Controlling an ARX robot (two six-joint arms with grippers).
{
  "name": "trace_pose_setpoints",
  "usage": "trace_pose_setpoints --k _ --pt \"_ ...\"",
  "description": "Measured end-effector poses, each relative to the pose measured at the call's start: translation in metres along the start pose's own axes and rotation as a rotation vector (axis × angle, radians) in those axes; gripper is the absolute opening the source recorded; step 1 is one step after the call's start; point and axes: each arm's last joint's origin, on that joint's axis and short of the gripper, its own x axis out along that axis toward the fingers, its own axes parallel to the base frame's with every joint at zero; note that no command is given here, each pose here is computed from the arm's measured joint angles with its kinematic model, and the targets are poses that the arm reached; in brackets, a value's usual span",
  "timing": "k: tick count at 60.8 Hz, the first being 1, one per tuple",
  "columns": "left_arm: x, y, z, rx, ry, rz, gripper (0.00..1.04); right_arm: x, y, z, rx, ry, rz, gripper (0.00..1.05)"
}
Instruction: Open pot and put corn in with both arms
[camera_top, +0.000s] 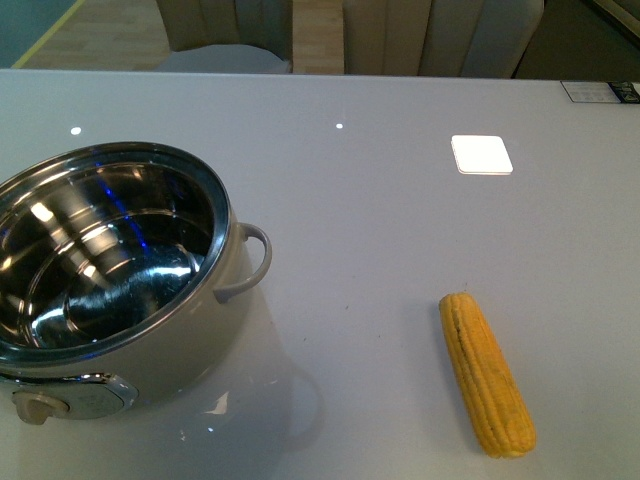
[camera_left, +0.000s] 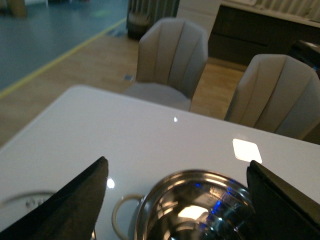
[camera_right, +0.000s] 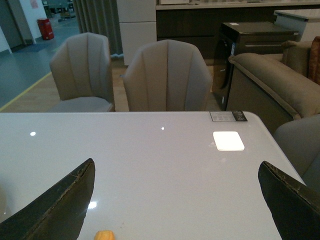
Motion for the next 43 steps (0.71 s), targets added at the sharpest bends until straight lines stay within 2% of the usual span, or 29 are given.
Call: trace_pose_setpoints --k 7,26,36,43 --pt "-0.010 -0.011 -0.002 0.096 -0.059 -0.022 0.60 0.000 0.000 0.000 0.000 0.000 0.000 0.96" --pt "-0.028 -0.024 -0.020 0.127 -0.054 -0.020 0.03 0.000 0.000 0.000 0.000 0.000 0.000 0.96" --pt "-0.036 -0.033 -0.017 0.132 -0.070 0.003 0.03 0.000 0.000 0.000 0.000 0.000 0.000 0.96" --pt "-0.041 -0.039 -0.016 0.134 -0.077 -0.027 0.03 0.000 0.000 0.000 0.000 0.000 0.000 0.96"
